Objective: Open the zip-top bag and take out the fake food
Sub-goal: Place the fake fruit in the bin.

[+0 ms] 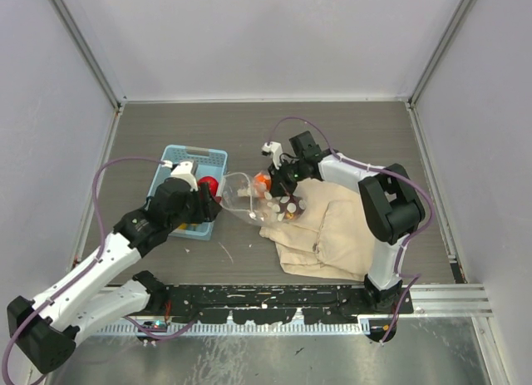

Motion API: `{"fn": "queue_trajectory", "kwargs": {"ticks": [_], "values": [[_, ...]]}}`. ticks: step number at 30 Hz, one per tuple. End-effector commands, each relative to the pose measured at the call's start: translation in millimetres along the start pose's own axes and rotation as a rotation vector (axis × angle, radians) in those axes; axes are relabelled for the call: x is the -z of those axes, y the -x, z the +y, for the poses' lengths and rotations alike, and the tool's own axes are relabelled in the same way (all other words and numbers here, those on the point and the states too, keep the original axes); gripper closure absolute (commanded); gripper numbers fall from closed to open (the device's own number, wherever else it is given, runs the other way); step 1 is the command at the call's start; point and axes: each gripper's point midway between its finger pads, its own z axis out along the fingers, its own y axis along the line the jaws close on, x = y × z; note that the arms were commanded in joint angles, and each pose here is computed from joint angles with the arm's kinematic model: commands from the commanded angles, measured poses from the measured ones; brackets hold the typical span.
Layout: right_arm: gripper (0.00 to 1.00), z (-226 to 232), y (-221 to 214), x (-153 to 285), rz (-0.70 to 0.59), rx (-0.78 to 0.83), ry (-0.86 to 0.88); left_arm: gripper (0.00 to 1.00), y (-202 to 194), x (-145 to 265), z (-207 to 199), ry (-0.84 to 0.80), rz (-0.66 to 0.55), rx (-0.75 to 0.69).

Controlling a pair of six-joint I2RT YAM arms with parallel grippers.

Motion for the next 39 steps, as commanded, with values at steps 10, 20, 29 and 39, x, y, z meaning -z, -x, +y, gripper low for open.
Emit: {"fn": "queue_trajectory", "kwargs": {"ticks": [10,20,29,39], "values": [[0.94,9,40,34,-0.108,0.085,-0.003,0.58,-1,14,36,0.142,-0.031,-0.031],[0.93,8,51,52,-0.156,0.111,-0.028,0.58,-12,4,46,0.181,0.027,-0.03],[0.93,8,57,64,-0.186,0.12,-0.039,0.07,-15,2,62,0.263,0.034,-0.01],[0.92,13,72,88,-0.249,0.175,-0.071,0.02,-6,7,51,0.211,0.0,0.005]]}}
